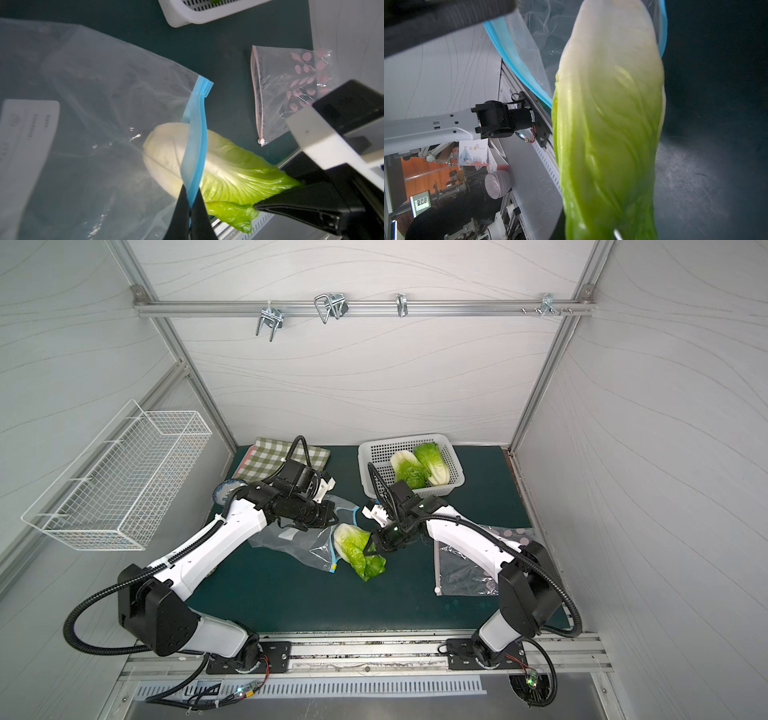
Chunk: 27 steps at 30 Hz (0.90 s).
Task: Put the chinese cabbages into a zipper bag and zip it
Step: Place the Chinese cabbage in the zipper food storage bag.
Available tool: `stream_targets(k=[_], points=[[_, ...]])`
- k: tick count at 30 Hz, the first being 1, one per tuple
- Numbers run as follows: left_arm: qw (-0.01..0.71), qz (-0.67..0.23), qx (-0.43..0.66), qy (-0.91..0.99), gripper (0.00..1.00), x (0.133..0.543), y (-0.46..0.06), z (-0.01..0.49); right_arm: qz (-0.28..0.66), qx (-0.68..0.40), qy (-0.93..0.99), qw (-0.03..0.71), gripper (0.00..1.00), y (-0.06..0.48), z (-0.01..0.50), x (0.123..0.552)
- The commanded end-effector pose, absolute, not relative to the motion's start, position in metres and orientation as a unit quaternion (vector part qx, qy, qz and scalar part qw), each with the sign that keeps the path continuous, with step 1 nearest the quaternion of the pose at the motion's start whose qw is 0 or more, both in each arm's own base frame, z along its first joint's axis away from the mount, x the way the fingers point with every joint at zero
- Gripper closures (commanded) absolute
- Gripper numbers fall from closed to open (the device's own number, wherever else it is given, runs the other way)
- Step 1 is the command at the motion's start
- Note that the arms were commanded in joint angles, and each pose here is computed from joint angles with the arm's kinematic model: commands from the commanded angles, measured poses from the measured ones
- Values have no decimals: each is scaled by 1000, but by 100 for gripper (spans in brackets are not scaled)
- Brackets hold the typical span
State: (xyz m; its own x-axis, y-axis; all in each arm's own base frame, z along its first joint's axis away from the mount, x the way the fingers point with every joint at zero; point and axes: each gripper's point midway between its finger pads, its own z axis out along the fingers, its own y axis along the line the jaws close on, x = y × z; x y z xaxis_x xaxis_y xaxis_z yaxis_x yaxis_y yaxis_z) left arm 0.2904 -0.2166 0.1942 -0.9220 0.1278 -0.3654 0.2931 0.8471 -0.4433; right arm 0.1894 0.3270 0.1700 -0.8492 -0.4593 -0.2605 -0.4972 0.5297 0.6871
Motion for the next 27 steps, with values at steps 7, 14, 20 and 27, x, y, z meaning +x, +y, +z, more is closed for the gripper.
stream_targets(k=[7, 14, 20, 27], points=[[178, -264, 152, 936, 100, 287, -232, 214, 514, -345, 783, 63, 100, 343, 228, 160], [170, -294, 159, 927, 100, 275, -236, 221, 532, -233, 812, 59, 100, 338, 204, 210], [152, -288, 162, 931, 100, 267, -234, 208, 574, -194, 795, 19, 100, 339, 224, 212], [145, -323, 169, 920, 100, 251, -253, 217, 606, -94, 790, 0, 100, 339, 226, 238]])
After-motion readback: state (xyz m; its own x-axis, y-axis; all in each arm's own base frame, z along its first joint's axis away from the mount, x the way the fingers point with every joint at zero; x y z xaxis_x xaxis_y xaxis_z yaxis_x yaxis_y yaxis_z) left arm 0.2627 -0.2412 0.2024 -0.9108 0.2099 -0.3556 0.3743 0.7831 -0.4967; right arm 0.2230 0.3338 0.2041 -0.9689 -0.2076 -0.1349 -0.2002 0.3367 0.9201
